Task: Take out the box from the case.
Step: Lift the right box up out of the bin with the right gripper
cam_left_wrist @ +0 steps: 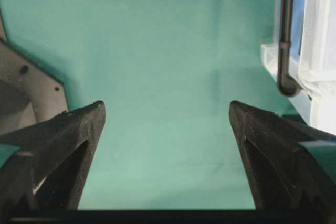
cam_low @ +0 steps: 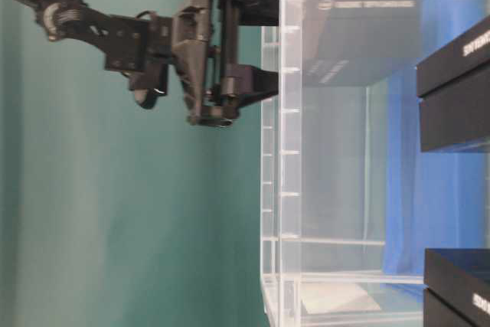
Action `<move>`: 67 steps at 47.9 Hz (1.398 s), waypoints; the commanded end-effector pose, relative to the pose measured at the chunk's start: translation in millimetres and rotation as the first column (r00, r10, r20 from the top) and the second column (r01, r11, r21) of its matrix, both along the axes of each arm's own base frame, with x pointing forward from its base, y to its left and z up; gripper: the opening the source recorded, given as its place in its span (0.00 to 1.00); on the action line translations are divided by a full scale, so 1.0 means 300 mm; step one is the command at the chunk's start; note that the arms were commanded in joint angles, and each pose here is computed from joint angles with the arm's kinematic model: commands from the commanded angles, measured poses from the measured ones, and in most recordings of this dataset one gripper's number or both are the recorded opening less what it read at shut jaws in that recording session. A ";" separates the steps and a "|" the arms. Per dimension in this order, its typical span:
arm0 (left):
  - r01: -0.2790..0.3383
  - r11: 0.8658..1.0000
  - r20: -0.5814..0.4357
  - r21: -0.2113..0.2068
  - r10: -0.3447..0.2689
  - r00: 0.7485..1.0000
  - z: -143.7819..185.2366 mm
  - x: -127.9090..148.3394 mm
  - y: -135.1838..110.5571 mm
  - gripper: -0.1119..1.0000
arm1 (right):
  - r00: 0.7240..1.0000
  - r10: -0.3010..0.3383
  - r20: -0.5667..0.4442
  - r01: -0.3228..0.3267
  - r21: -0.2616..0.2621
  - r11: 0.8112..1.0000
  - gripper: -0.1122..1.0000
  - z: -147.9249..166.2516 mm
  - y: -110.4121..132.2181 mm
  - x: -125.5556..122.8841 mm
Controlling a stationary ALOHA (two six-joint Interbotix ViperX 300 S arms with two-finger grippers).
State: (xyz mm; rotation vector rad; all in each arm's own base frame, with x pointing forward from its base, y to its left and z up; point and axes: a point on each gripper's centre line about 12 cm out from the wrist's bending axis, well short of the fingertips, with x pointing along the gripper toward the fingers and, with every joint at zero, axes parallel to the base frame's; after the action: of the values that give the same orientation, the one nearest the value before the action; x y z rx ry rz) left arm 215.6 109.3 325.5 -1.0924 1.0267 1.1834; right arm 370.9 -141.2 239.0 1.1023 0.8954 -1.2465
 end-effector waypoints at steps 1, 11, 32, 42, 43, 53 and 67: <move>0.004 1.000 0.019 0.017 -0.005 1.000 0.021 -0.003 -0.001 0.98 | 0.997 -0.005 0.071 0.007 -0.026 1.000 0.70 0.129 0.000 -0.013; 0.008 1.000 0.044 0.028 -0.010 0.999 0.025 0.003 0.002 0.98 | 0.996 -0.021 0.091 0.024 -0.038 0.999 0.70 0.240 0.006 -0.047; 0.011 0.999 0.052 0.035 -0.013 0.999 0.024 0.007 0.004 0.98 | 0.993 -0.020 0.119 0.027 -0.053 0.998 0.70 0.381 0.019 -0.074; 0.011 0.999 0.051 0.041 -0.013 0.999 0.025 0.006 0.006 0.98 | 0.990 -0.013 0.143 0.022 -0.062 0.998 0.70 0.455 0.023 -0.071; 0.011 0.999 0.051 0.041 -0.013 0.999 0.025 0.006 0.006 0.98 | 0.990 -0.013 0.143 0.022 -0.061 0.998 0.70 0.461 0.024 -0.072; 0.010 0.999 0.059 0.046 -0.013 0.998 0.026 0.008 0.010 0.98 | 0.991 -0.010 0.136 0.018 -0.057 0.998 0.70 0.515 0.046 -0.080; 0.007 0.999 0.072 0.054 -0.010 0.997 0.027 0.012 0.016 0.98 | 0.994 -0.005 0.108 0.010 -0.051 0.999 0.70 0.569 0.080 -0.099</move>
State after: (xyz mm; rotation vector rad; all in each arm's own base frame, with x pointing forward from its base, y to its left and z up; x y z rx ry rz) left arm 220.1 113.1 327.2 -1.0820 0.9674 1.1574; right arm 350.6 -120.8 386.3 1.1139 0.8261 -1.2256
